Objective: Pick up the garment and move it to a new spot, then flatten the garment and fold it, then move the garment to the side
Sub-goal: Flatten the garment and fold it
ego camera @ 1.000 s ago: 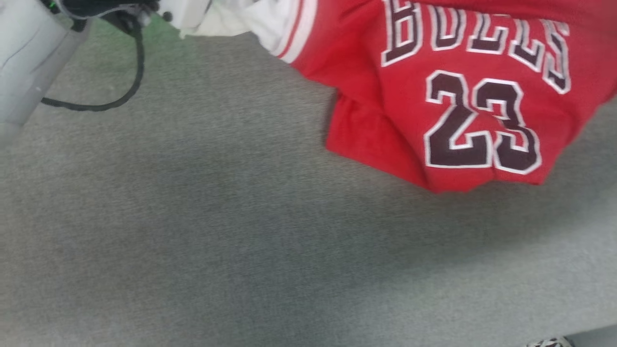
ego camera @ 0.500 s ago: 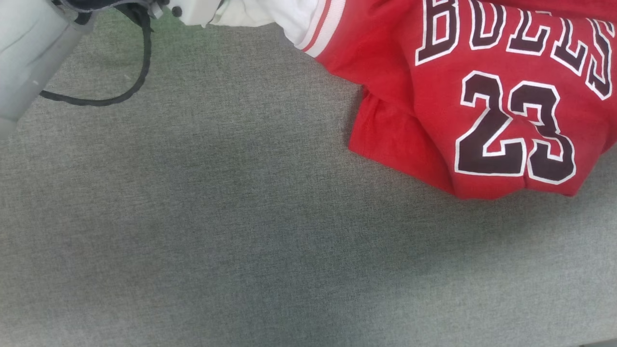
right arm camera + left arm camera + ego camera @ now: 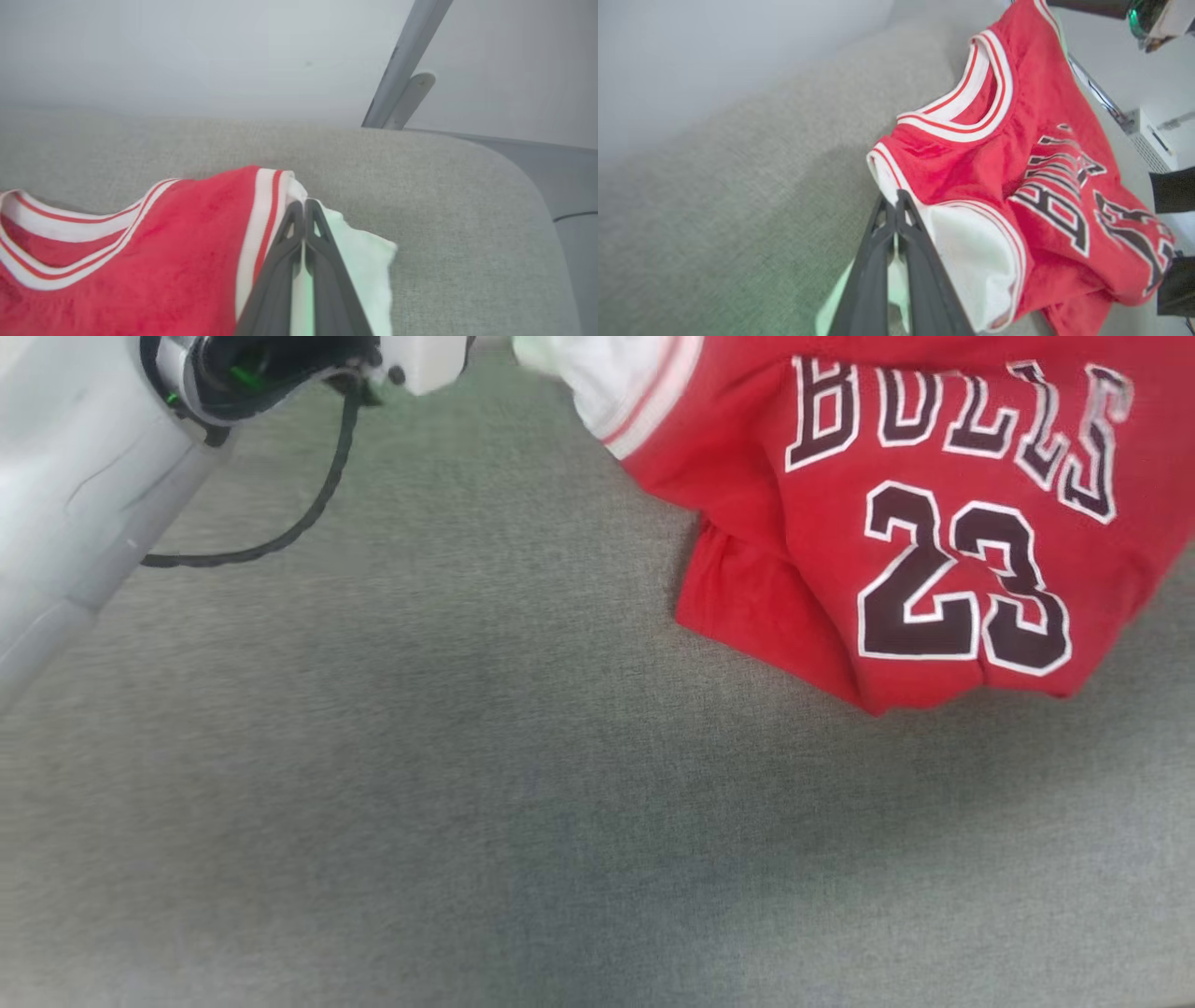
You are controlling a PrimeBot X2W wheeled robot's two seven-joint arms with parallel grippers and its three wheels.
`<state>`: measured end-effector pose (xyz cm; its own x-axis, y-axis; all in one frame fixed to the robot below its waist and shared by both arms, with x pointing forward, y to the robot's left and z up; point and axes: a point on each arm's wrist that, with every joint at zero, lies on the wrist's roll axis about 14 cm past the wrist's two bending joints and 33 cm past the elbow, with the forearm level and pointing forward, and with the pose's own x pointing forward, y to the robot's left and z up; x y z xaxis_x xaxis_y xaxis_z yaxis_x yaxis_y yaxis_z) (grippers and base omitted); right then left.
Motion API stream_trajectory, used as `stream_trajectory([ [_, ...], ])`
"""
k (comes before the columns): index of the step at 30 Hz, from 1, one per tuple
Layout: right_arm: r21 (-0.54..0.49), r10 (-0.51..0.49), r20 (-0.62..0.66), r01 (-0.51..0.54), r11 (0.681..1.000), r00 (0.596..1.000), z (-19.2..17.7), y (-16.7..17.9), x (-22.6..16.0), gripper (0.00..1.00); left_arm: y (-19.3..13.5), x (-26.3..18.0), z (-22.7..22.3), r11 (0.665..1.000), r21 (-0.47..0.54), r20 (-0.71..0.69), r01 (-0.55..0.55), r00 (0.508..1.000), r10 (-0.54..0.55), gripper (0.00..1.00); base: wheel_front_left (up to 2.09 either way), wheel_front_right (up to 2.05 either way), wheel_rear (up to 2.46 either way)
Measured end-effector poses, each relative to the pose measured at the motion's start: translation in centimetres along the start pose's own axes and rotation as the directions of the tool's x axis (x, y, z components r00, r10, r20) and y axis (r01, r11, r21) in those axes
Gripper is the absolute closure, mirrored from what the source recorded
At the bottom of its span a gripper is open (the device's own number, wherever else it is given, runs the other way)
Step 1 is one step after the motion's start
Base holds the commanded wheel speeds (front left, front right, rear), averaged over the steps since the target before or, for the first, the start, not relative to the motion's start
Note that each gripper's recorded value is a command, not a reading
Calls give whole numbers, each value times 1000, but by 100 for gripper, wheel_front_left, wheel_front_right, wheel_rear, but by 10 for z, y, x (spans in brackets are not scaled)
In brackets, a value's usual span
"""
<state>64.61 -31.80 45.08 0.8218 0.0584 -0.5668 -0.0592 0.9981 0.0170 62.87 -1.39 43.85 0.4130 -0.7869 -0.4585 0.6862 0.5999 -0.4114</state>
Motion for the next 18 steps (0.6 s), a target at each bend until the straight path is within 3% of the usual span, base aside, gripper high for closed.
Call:
stream_trajectory([
  [7, 30, 37, 221, -45, 999, 974, 71, 9, -40, 100, -13, -54, 69, 999, -1, 289, -45, 956, 44, 100, 0, 0, 0],
  [11, 49, 43, 354, -64, 997, 934, 114, 17, -49, 100, 11, -91, 95, 988, -18, 409, -155, 900, 149, 100, 0, 0, 0],
  [15, 85, 23, 483, -73, 994, 875, 154, 29, -46, 100, 40, -131, 138, 957, -31, 569, -290, 782, 255, 100, 0, 0, 0],
  [18, 124, -34, 596, -50, 991, 802, 192, 29, -52, 100, 54, -155, 174, 934, -65, 675, -351, 674, 300, 100, 0, 0, 0],
])
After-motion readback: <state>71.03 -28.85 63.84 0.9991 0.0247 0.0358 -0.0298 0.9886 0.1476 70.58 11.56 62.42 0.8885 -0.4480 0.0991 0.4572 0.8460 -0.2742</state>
